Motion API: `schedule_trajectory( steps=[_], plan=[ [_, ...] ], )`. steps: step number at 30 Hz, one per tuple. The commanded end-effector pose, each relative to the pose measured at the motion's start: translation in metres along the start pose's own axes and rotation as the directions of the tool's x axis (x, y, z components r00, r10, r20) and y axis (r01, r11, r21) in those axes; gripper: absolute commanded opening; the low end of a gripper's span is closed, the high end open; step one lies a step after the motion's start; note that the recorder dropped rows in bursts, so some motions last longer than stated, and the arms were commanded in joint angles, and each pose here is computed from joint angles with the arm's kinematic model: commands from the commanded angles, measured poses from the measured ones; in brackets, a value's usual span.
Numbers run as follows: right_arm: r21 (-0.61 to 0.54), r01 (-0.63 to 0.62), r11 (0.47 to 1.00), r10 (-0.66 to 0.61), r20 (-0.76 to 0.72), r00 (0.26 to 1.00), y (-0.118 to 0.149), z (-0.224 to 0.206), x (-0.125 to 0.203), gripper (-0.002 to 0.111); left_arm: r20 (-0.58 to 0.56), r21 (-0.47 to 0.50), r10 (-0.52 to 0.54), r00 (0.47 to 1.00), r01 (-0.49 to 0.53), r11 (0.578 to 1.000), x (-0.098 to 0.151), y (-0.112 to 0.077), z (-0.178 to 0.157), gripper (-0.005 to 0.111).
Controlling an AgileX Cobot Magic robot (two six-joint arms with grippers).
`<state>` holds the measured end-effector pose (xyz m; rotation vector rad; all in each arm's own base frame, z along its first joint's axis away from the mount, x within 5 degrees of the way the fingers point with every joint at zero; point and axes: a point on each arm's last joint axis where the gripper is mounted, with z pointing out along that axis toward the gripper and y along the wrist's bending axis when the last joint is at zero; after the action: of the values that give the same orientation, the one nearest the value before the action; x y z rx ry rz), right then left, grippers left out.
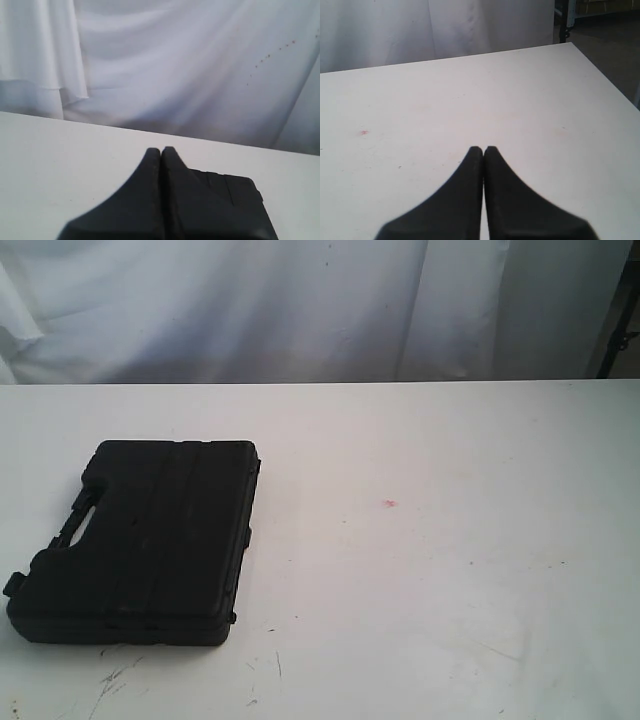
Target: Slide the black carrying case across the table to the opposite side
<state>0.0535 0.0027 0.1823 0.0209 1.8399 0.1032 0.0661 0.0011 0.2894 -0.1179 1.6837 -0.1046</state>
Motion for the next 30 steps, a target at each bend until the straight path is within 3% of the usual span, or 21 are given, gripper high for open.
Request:
schedule_trajectory(
  steps=[1,10,16,21,30],
  plan=[
    [0.001,-0.001,1.0,0.001,0.005,1.0,0.0,0.0,0.001,0.0,0.056,-0.027,-0.045,0.997,0.047,0.999,0.02,0.005,-0.002,0.0],
    [0.001,-0.001,1.0,0.001,0.005,1.0,0.0,0.0,0.001,0.0,0.055,-0.015,-0.077,0.996,0.078,0.997,0.051,0.008,-0.007,0.0],
    [0.001,-0.001,1.0,0.001,0.005,1.0,0.0,0.0,0.001,0.0,-0.046,-0.007,-0.1,0.994,0.1,0.995,0.061,0.007,-0.006,0.0],
    [0.001,-0.001,1.0,0.001,0.005,1.0,0.0,0.0,0.001,0.0,-0.13,0.02,-0.02,0.991,0.023,1.0,0.069,0.004,-0.007,0.0],
    [0.001,-0.001,1.0,0.001,0.005,1.0,0.0,0.0,0.001,0.0,-0.116,0.037,0.057,0.992,-0.054,0.998,0.1,0.01,0.0,0.0]
  ],
)
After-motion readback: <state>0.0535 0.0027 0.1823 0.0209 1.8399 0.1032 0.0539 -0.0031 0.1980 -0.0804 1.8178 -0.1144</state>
